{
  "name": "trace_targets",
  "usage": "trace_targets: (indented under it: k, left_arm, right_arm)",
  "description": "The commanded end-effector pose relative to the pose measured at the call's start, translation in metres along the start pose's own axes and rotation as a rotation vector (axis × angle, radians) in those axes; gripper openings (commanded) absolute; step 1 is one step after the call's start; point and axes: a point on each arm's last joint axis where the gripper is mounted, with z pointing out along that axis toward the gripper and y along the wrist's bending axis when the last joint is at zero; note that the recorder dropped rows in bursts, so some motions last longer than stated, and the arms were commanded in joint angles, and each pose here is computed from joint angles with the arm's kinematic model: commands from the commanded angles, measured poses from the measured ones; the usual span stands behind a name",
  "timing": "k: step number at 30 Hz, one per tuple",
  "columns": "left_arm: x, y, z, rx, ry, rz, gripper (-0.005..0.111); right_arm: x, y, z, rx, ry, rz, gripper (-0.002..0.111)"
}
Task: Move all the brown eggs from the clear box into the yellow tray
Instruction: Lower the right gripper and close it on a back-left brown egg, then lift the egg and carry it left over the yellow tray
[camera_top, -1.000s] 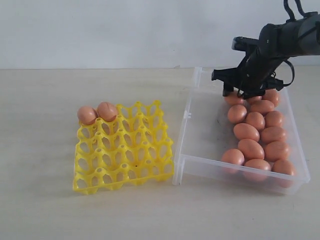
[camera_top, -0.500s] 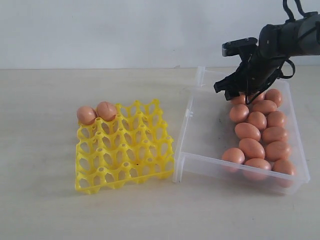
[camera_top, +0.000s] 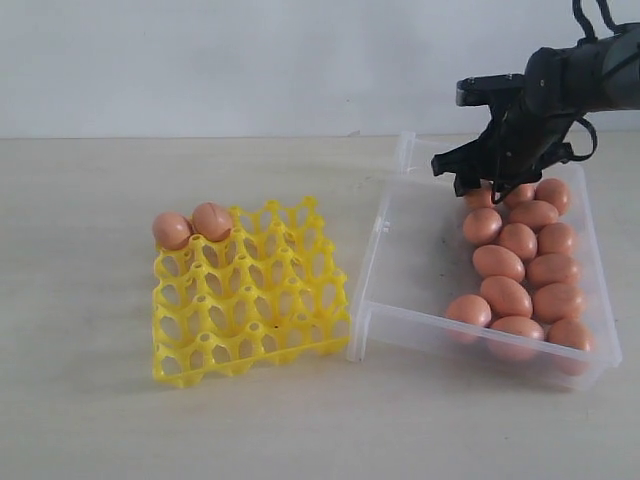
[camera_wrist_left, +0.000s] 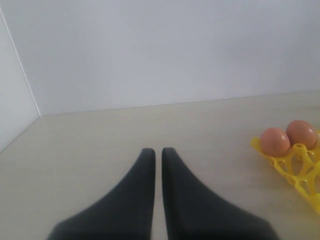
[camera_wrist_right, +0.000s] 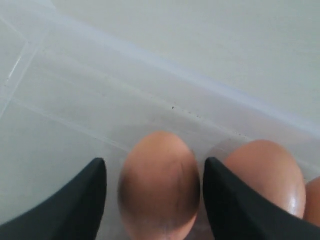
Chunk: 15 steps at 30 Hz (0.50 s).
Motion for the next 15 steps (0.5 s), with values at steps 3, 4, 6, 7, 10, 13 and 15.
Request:
trace_targets:
  k: [3,4,6,7,10,13,15]
  left_arm:
    - [0.001,-0.0006,0.0002,0.008,-0.001,-0.005,0.004]
    - [0.001,-0.0006,0.0002,0.008,-0.001,-0.005,0.004]
    - [0.001,-0.0006,0.0002,0.008,-0.001,-0.005,0.004]
    - [0.001,-0.0006,0.0002,0.008,-0.001,-0.005,0.004]
    - [0.001,-0.0006,0.0002,0.008,-0.001,-0.005,0.004]
    - [0.001,-0.0006,0.0002,0.008,-0.001,-0.005,0.004]
    - [0.001,-0.0006,0.0002,0.008,-0.001,-0.005,0.004]
  right_arm:
    - [0.0035,-0.0084,0.0019,0.018,0.024,0.006,0.052]
    - [0.0044,-0.0084,0.0036,0.018,0.028,0.006,0.052]
    - [0.0054,-0.0084,0.0054,0.018,0.032,0.006,0.044]
    - [0.0059,-0.0084,0.0063,0.018,0.034,0.006,0.039]
    - [0.0056,-0.0085,0.0082,0.018,0.025,0.005,0.013]
    - [0.0008,-0.0085,0.0082,0.018,-0.029,0.005,0.0]
    - [-0.0034,-0.0071,0.0082,0.012,-0.079,0.011,0.0]
